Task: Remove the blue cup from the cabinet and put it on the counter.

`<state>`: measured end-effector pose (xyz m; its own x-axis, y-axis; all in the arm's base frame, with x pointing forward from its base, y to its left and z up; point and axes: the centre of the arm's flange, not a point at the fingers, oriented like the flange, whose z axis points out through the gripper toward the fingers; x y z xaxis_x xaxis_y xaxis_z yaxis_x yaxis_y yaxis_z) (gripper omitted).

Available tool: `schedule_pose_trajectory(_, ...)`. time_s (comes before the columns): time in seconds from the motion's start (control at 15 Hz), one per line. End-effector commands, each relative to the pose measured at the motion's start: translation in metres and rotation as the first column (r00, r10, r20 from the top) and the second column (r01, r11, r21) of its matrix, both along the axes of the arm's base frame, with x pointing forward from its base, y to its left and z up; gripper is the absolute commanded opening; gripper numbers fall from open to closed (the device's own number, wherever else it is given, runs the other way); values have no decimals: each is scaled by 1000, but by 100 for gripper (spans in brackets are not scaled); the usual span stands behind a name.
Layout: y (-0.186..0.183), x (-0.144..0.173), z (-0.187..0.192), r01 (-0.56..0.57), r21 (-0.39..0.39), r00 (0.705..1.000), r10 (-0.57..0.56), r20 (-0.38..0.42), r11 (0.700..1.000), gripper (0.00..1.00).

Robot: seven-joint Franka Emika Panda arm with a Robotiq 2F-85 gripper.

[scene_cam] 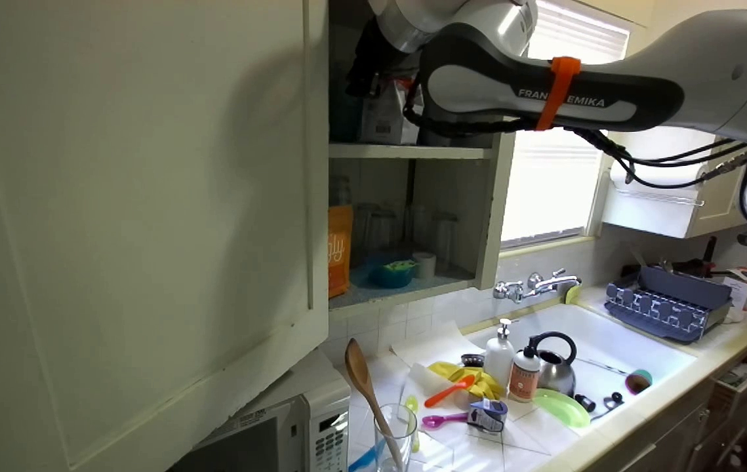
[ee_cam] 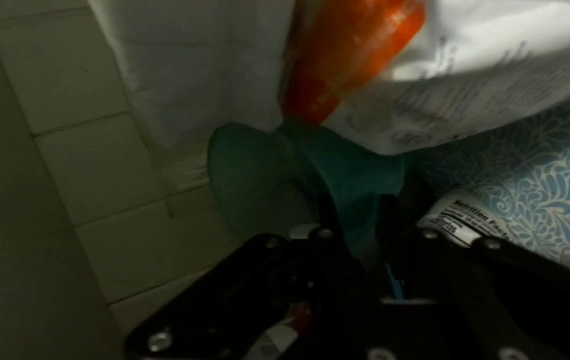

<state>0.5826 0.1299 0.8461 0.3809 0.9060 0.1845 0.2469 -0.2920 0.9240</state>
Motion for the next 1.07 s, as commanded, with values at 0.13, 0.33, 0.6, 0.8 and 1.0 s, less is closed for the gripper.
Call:
schedule_pose_trajectory(0.13, 7, -7, 13, -26, 24, 999, 27, -20, 999, 0)
schedule_pose_trajectory(0.33, 14, -14, 23, -31, 42, 999, 32, -20, 999, 1)
schedule_pose_trajectory(0.6, 26, -22, 28, -35, 91, 998, 39, -41, 995, 1)
schedule_pose_trajectory(0.8, 36, -27, 32, -38, 138, 997, 47, -67, 990, 1)
schedule_pose_trajectory(1.0, 43, -34, 37, -8, 182, 994, 28, -107, 983, 1)
